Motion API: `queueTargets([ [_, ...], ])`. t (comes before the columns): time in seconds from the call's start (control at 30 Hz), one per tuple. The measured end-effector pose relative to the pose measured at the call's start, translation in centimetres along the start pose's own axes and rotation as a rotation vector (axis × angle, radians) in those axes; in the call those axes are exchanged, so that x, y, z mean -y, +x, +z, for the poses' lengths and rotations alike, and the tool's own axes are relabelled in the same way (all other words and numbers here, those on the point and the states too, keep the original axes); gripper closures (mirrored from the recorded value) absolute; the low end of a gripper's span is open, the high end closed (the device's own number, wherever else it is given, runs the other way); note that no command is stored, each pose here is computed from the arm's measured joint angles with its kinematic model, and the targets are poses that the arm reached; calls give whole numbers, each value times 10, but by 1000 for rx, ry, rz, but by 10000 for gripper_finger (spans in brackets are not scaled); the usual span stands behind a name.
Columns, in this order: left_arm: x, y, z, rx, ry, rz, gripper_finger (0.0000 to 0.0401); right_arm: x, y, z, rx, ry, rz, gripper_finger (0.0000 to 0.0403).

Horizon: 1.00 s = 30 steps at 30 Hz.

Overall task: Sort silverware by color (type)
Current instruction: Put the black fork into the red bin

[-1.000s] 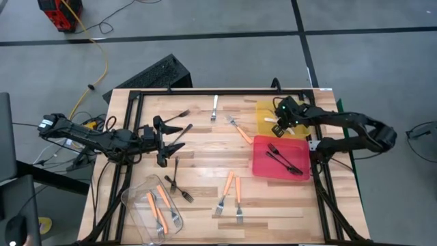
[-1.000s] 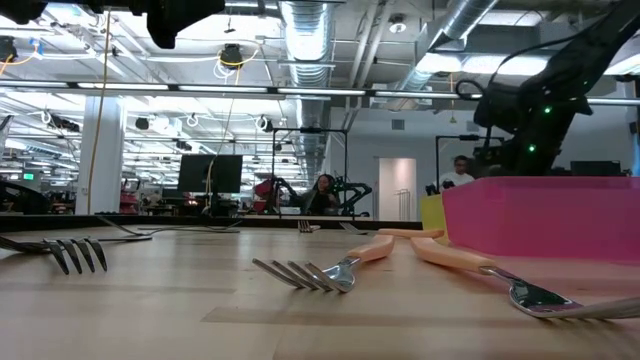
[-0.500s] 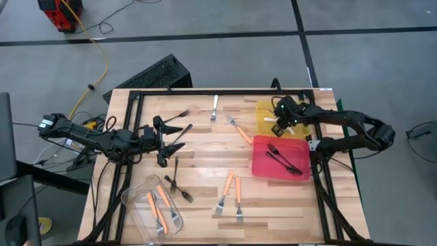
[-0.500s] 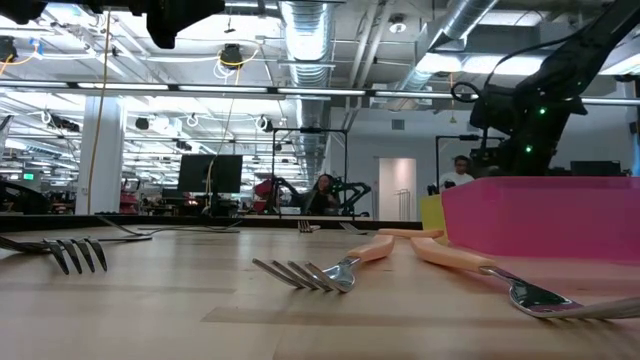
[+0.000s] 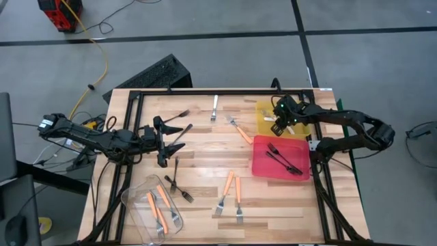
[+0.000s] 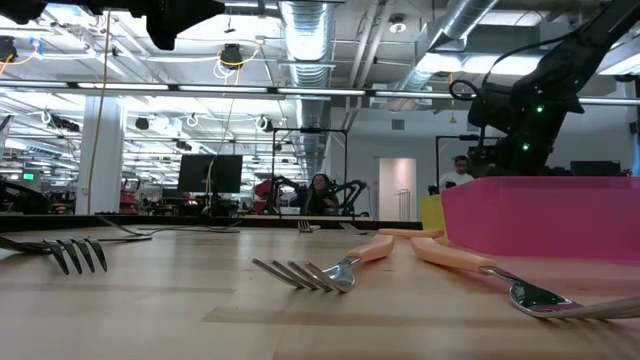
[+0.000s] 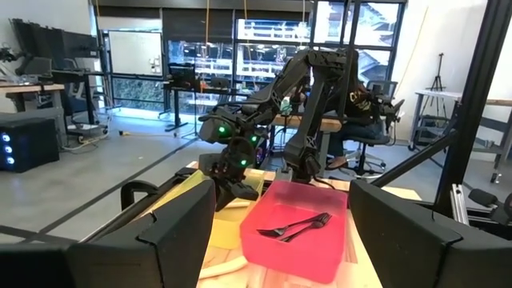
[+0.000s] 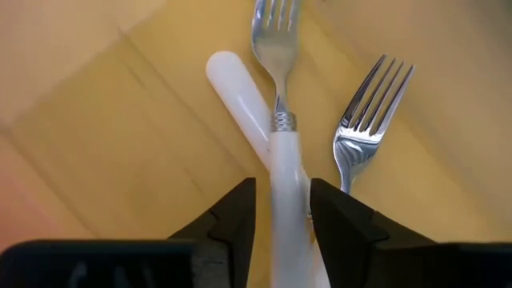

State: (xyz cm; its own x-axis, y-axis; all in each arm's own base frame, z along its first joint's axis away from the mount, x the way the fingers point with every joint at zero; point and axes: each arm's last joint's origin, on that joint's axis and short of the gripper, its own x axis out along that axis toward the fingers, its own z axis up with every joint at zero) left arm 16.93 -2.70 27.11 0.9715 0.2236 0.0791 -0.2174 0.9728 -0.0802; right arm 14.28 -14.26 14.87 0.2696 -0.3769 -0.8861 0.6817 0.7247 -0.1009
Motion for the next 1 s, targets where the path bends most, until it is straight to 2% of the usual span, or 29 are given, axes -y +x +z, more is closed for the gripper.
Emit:
queueTargets([
  [0.2, 0, 0, 0, -1, -16, 1, 127, -1, -5, 5, -20, 1, 10, 251],
  [0.5, -10, 3, -7, -63, -108, 92, 127, -7, -43, 37, -90, -38, 35, 250],
  [0.63, -16, 4, -12, -239, -96, 159, 127, -15, -65, 53, -85, -62, 53, 251],
  [0.8, -21, 7, -14, -471, -134, 331, 127, -28, -91, 70, -55, -87, 82, 251],
  [1.0, -16, 21, -31, -637, -88, 352, 127, -44, -120, 81, -31, -120, 119, 251],
])
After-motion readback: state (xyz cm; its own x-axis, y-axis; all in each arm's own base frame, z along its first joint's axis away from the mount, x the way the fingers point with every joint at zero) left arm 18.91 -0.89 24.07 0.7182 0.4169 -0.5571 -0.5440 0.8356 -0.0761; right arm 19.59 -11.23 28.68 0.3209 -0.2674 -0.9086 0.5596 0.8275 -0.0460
